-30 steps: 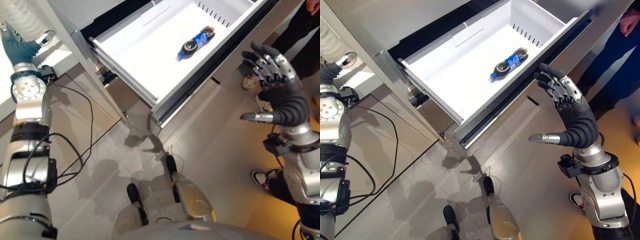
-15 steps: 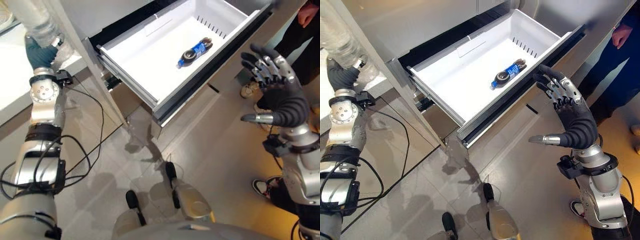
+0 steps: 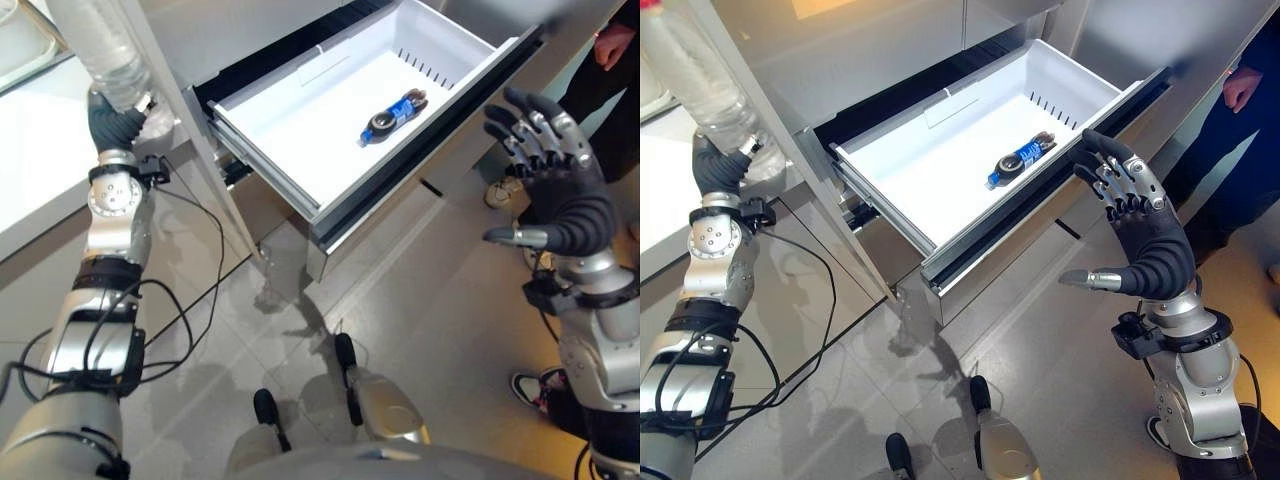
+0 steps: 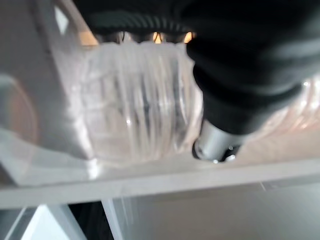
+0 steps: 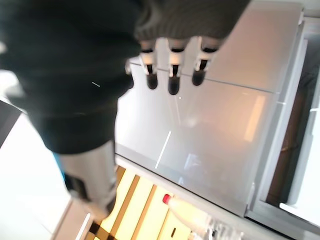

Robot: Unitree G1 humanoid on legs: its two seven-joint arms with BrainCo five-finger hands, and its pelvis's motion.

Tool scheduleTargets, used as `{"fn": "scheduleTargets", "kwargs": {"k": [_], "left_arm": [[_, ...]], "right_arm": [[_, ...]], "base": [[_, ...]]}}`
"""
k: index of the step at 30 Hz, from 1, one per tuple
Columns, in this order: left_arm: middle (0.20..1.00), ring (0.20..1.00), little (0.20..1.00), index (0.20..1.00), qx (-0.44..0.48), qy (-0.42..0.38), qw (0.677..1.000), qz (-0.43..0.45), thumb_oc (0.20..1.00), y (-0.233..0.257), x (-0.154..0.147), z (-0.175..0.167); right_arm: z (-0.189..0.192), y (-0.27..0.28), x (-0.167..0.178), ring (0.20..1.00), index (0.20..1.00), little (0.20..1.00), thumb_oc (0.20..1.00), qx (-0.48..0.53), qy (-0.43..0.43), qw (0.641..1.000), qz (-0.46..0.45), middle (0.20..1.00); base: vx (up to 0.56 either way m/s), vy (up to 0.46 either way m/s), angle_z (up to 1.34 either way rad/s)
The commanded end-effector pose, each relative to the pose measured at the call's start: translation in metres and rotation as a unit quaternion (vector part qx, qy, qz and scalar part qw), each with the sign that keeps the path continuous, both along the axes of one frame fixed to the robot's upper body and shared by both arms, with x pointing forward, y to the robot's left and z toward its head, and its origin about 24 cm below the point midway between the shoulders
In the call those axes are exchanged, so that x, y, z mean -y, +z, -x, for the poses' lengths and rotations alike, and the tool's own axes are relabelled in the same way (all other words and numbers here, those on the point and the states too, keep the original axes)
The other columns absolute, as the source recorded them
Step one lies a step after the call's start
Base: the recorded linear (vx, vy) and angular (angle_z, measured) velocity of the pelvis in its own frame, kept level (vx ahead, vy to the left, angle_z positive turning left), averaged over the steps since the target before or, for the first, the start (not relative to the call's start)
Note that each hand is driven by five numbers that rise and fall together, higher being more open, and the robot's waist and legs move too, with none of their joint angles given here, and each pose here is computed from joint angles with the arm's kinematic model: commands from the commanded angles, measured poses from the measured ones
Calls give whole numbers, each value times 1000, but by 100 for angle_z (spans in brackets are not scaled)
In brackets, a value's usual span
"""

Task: Take the drinks into the refrigerator

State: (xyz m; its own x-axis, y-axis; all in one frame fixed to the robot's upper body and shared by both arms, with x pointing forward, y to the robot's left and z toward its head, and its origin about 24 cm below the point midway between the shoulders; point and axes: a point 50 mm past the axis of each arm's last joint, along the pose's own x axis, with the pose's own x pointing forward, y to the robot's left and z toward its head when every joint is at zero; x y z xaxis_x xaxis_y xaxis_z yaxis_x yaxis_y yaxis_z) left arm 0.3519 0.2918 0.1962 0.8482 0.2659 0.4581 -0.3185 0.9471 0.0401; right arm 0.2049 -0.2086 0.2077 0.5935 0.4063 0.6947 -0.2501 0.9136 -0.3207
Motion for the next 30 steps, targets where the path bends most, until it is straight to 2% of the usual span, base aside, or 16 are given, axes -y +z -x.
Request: {"fn": "scheduleTargets", "kwargs": {"k": [1, 9, 16, 18, 19, 21, 23, 24, 25, 26, 27, 28, 29, 30], "left_arm": [[200, 200, 200, 200, 107, -88, 990, -42, 200, 39, 33, 6], [200, 200, 200, 200, 126, -182, 975, -12, 200, 6, 37, 59], [200, 200, 200, 200, 94, -265, 959, -23, 200, -13, 42, 98], [200, 200, 200, 200, 71, -333, 939, -43, 200, -15, 54, 109], [200, 200, 200, 200, 71, -333, 939, -43, 200, -16, 54, 110], [200, 200, 200, 200, 43, -401, 911, -82, 200, -12, 67, 119], [200, 200, 200, 200, 33, -416, 903, -100, 200, -10, 70, 121], [200, 200, 200, 200, 25, -464, 877, -120, 200, -4, 81, 124], [200, 200, 200, 200, 12, -484, 864, -137, 200, -3, 85, 125], [200, 200, 200, 200, 12, -484, 864, -137, 200, -3, 85, 125], [200, 200, 200, 200, -9, -512, 845, -158, 200, -2, 91, 127], [200, 200, 200, 200, -9, -512, 845, -158, 200, -2, 91, 127], [200, 200, 200, 200, -33, -545, 818, -181, 200, 0, 99, 127], [200, 200, 200, 200, -32, -545, 818, -181, 200, 0, 99, 127]], "right_arm": [[3, 7, 7, 1000, 1000, 1000, 1000, 21, -6, 1000, -19, 1000], [-15, -11, 34, 1000, 1000, 1000, 1000, -51, -72, 996, -8, 1000], [-22, -16, 52, 1000, 1000, 1000, 1000, -113, -74, 990, 37, 1000], [-29, -17, 58, 1000, 1000, 1000, 1000, -139, -60, 988, 32, 1000], [-30, -17, 58, 1000, 1000, 1000, 1000, -139, -59, 988, 32, 1000], [-39, -24, 56, 1000, 1000, 1000, 1000, -185, -20, 982, 28, 1000], [-40, -24, 54, 1000, 1000, 1000, 1000, -192, -11, 981, 34, 1000], [-49, -27, 49, 1000, 1000, 1000, 1000, -215, 10, 975, 46, 1000], [-50, -25, 43, 1000, 1000, 1000, 1000, -223, 35, 973, 52, 1000], [-51, -25, 43, 1000, 1000, 1000, 1000, -223, 35, 973, 52, 1000], [-53, -30, 34, 1000, 1000, 1000, 1000, -244, 71, 966, 42, 1000], [-53, -30, 34, 1000, 1000, 1000, 1000, -243, 72, 966, 42, 1000], [-60, -33, 18, 1000, 1000, 1000, 1000, -271, 129, 952, 52, 1000], [-60, -33, 18, 1000, 1000, 1000, 1000, -271, 129, 952, 52, 1000]], "base": [[6, 3, 14], [21, 8, 9], [23, 17, 19], [12, 24, 34], [4, 25, 24], [-9, 20, 23], [-7, 7, 21], [0, 11, 14], [0, 10, 9], [0, 0, 0], [0, 0, 0], [0, 0, 0], [0, 0, 0], [0, 0, 0]]}}
